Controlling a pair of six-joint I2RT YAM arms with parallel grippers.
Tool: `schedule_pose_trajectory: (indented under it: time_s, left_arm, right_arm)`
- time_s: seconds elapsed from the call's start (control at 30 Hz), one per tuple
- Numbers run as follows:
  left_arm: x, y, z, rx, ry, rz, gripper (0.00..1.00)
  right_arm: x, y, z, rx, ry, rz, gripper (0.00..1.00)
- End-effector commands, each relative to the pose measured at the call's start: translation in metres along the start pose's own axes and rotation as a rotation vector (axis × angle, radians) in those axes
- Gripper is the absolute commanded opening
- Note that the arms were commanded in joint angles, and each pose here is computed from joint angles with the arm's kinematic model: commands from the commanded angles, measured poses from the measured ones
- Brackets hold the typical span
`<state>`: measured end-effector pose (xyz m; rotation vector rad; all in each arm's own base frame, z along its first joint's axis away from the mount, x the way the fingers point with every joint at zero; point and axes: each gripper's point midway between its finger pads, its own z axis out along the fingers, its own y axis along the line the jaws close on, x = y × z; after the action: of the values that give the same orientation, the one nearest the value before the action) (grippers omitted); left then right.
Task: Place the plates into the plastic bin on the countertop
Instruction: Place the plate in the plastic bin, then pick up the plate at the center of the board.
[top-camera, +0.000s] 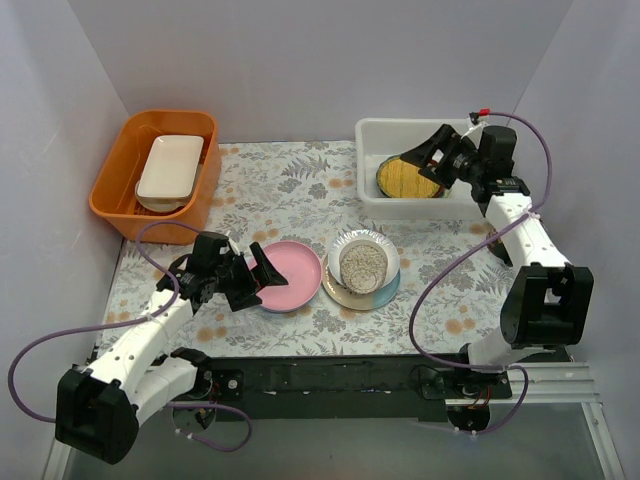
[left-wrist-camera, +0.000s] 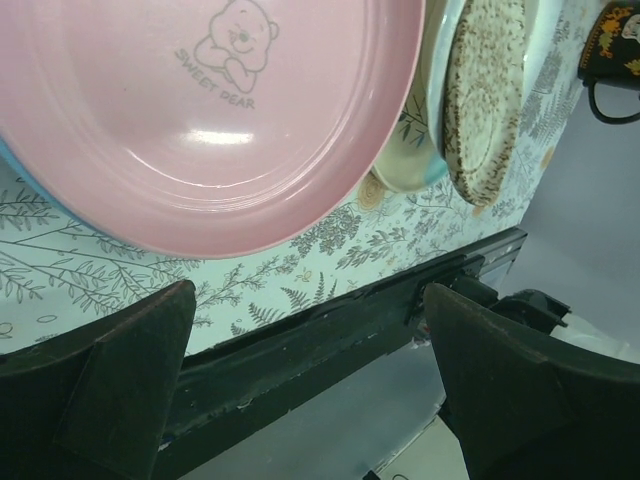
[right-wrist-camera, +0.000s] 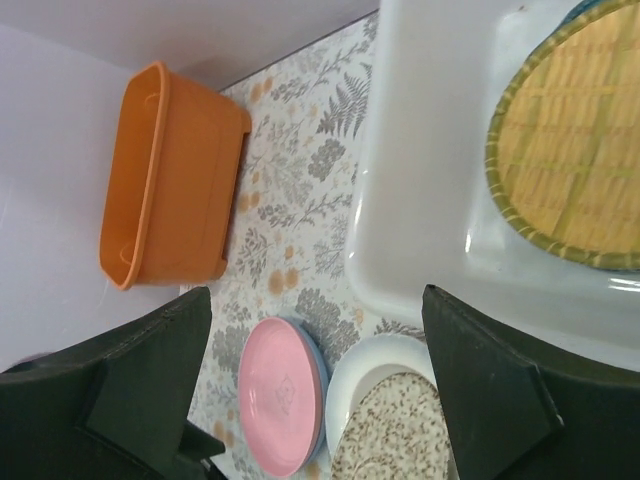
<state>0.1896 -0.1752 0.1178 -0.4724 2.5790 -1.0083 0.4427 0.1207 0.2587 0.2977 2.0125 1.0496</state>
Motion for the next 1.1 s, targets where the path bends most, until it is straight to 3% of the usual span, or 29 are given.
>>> schedule_pose_trajectory:
  time_s: [0.0,0.67,0.93,1.07]
  left_arm:
    - [-0.011,0.002,-0.006,-0.069,-0.040,0.002,0.98]
    - [-0.014,0.030,-0.009,-0.216,-0.105,-0.119,0.98]
    - [-0.003,0.059,0.011,-0.301,-0.059,-0.181,0.96]
    - [0.000,0.071,0.023,-0.317,-0.053,-0.201,0.90]
  right_arm:
    - [0.024,0.036,-0.010,-0.029,0.037,-0.105,0.92]
    - [0.193,0.082,-0.014,-0.134,0.362,-0.213,0.85]
    - [0.233,0.090,-0.017,-0.158,0.423,-0.203,0.84]
    - [0.247,0.091,-0.019,-0.164,0.446,-0.195,0.84]
